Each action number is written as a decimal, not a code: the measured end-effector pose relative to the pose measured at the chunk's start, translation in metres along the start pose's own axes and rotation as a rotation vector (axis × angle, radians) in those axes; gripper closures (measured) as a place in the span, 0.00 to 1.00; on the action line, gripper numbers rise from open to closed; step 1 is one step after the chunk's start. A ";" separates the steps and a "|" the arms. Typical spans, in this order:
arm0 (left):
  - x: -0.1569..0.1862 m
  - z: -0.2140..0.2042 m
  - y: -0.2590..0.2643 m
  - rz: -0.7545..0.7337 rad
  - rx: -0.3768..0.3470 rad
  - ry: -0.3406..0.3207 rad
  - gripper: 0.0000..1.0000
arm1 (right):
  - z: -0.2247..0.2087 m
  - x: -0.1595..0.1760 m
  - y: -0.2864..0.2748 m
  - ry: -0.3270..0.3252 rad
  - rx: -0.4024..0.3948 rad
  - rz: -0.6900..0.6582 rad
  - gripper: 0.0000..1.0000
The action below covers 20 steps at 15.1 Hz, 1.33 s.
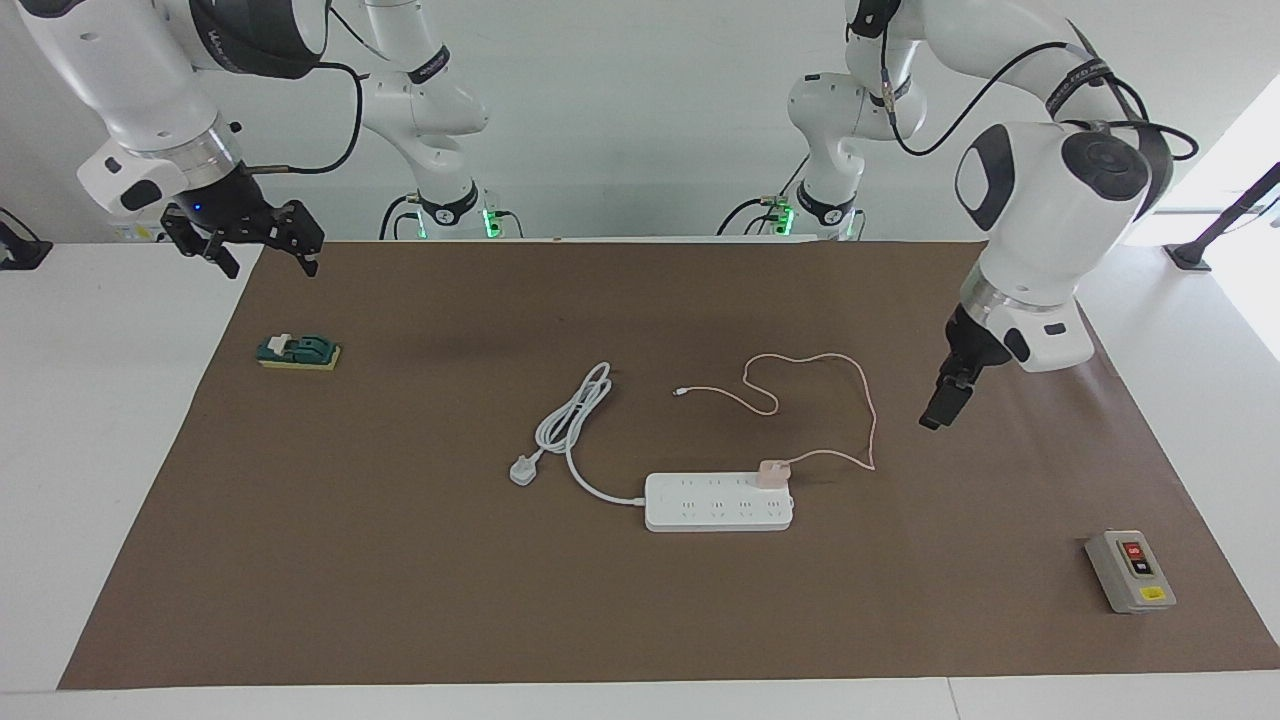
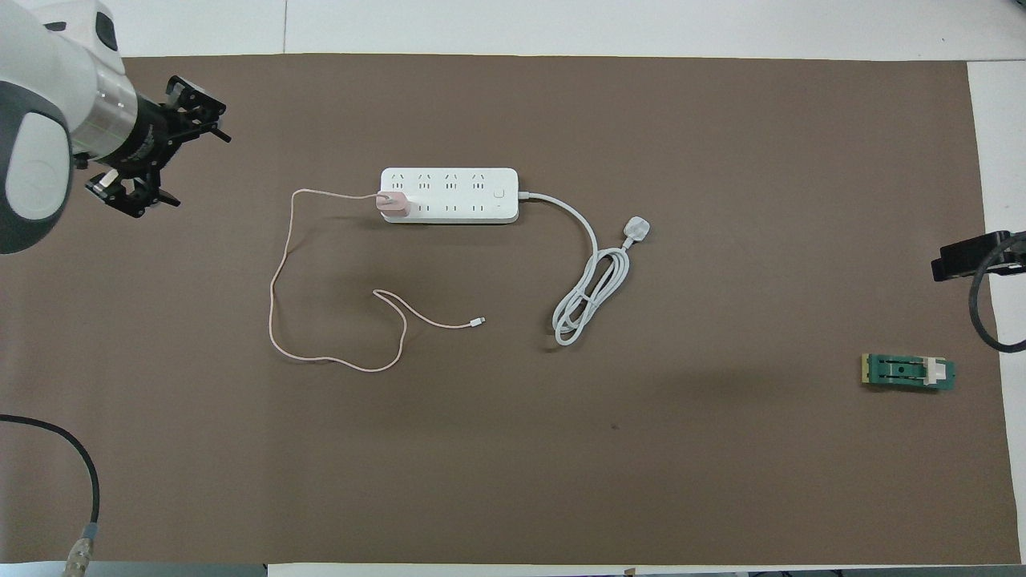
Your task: Plug charger into power strip
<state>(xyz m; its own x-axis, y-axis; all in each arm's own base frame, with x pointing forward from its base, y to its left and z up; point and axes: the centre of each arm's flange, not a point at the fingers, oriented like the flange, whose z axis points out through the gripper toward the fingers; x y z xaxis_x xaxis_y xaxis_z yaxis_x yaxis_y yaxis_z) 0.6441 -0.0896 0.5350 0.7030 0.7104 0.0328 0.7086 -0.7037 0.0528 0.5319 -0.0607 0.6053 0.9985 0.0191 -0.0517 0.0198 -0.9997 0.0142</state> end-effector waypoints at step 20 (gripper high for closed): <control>-0.001 -0.093 -0.110 0.907 0.020 -0.087 0.00 | 0.000 0.000 0.000 0.000 0.000 0.000 0.00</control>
<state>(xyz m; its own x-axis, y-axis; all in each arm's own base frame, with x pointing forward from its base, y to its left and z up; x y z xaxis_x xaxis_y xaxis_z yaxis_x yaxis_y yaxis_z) 0.5594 -0.0114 0.6219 0.9927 -0.1189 -0.0218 -0.1184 -0.9926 0.0261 0.5319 -0.0607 0.6053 0.9985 0.0191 -0.0517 0.0198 -0.9997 0.0142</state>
